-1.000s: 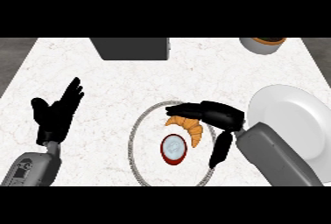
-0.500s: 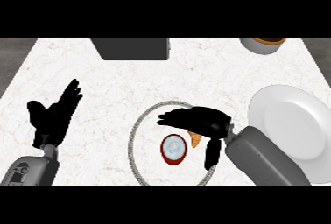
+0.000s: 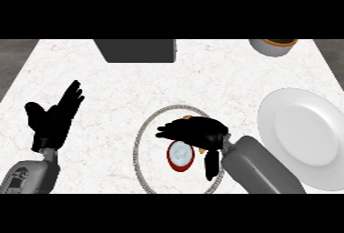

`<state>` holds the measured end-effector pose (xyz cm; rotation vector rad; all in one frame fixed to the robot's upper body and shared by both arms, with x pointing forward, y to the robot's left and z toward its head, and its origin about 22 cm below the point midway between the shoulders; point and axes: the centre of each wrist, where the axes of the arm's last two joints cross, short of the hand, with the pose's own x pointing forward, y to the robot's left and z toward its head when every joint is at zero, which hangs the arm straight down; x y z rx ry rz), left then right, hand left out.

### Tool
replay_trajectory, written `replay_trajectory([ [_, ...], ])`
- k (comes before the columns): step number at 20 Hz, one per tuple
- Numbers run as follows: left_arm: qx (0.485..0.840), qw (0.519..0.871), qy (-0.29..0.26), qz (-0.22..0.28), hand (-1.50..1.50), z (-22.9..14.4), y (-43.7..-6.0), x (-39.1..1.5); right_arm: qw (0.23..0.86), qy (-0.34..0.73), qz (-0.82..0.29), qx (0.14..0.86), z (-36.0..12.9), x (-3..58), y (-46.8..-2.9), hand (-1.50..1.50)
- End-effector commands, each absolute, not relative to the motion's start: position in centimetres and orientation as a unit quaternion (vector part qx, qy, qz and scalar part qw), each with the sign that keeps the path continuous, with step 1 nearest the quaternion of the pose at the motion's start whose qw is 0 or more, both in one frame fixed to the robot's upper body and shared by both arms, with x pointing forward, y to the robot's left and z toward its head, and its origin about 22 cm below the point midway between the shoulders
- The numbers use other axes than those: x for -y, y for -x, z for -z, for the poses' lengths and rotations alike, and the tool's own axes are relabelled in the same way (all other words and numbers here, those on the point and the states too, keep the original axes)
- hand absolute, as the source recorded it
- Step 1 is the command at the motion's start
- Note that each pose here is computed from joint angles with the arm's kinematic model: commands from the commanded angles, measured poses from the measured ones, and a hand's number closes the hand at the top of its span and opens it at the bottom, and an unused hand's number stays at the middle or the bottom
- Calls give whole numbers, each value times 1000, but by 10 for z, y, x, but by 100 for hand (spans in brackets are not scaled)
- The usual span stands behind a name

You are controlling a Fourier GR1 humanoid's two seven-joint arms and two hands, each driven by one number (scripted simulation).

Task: Pick the can from the placemat and place it in the plate

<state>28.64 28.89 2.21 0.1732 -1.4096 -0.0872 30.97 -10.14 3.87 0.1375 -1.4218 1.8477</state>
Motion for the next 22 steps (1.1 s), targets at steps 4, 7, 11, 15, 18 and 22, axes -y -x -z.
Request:
replay_trajectory([
  [4, 645, 759, -76, 45, 0, -25, -283, -281, 389, -32, -737, 552, -44, 80, -313, -150],
  [7, 642, 763, -65, 31, 0, -15, -287, -290, 388, -29, -739, 550, -22, 97, -294, -150],
  [11, 641, 763, -72, 37, 0, -21, -283, -291, 377, -20, -760, 529, -9, 59, -308, -150],
  [15, 651, 753, -83, 42, 0, -20, -291, -279, 357, -35, -777, 517, -4, 51, -307, -150],
  [18, 648, 756, -80, 40, 0, -21, -292, -282, 326, -66, -797, 504, -5, 51, -316, 150],
  [22, 648, 755, -85, 42, 0, -9, -278, -302, 320, -81, -791, 516, -16, 41, -298, 150],
])
